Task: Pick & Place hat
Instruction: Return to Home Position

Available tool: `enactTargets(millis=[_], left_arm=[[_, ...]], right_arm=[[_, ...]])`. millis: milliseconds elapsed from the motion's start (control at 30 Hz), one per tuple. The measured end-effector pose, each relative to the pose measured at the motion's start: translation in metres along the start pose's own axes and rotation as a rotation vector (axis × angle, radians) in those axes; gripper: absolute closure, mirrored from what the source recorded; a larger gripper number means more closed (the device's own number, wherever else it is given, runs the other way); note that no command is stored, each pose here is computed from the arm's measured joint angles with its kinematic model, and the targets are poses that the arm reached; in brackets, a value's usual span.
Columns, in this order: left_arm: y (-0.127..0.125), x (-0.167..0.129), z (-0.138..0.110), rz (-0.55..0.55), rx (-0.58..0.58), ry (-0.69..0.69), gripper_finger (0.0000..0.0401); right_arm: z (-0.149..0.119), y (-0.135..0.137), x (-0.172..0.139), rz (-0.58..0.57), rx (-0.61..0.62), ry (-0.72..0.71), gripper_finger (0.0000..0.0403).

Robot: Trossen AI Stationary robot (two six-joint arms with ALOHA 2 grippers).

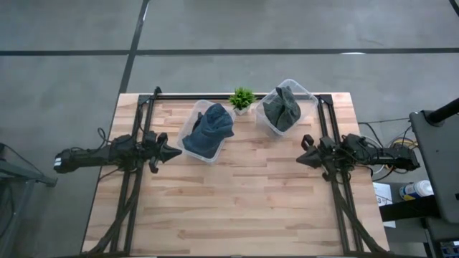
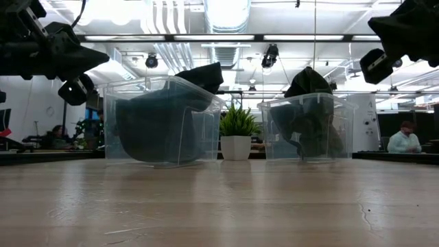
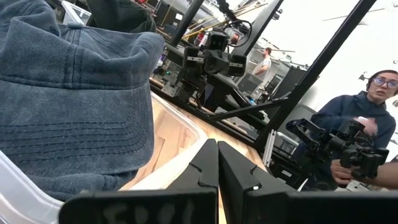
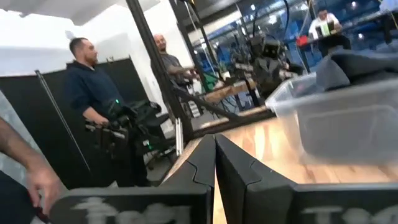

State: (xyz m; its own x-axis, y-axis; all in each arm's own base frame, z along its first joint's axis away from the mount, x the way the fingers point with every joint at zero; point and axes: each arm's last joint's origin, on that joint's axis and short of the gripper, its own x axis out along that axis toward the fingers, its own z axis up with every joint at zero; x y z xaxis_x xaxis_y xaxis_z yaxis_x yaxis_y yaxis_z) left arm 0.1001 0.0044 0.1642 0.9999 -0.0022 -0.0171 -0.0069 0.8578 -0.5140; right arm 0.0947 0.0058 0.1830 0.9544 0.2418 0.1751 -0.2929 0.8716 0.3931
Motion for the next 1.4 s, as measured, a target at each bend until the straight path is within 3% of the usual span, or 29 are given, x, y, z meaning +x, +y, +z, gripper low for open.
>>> enactTargets(millis=[200, 367, 833, 1200, 1400], left_arm=[[0.0, 0.0, 0.0, 0.0, 0.0, 0.001, 0.0401], [0.0, 0.0, 0.0, -0.001, 0.0, 0.001, 0.0401], [0.0, 0.0, 0.0, -0.001, 0.0, 0.0, 0.0401], [0.0, 0.0, 0.0, -0.002, 0.0, -0.001, 0.0401], [0.0, 0.0, 0.0, -0.002, 0.0, 0.0, 0.0401]], right_arm=[[-0.01, -0.005, -0.001, -0.056, -0.01, 0.105, 0.0394], [-0.01, -0.006, -0.001, -0.073, -0.13, 0.102, 0.0394], [-0.018, -0.012, 0.003, -0.146, -0.22, 0.187, 0.0394], [-0.008, -0.006, -0.001, -0.101, -0.269, 0.076, 0.0394], [-0.009, -0.006, -0.001, -0.084, -0.269, 0.093, 0.0394]])
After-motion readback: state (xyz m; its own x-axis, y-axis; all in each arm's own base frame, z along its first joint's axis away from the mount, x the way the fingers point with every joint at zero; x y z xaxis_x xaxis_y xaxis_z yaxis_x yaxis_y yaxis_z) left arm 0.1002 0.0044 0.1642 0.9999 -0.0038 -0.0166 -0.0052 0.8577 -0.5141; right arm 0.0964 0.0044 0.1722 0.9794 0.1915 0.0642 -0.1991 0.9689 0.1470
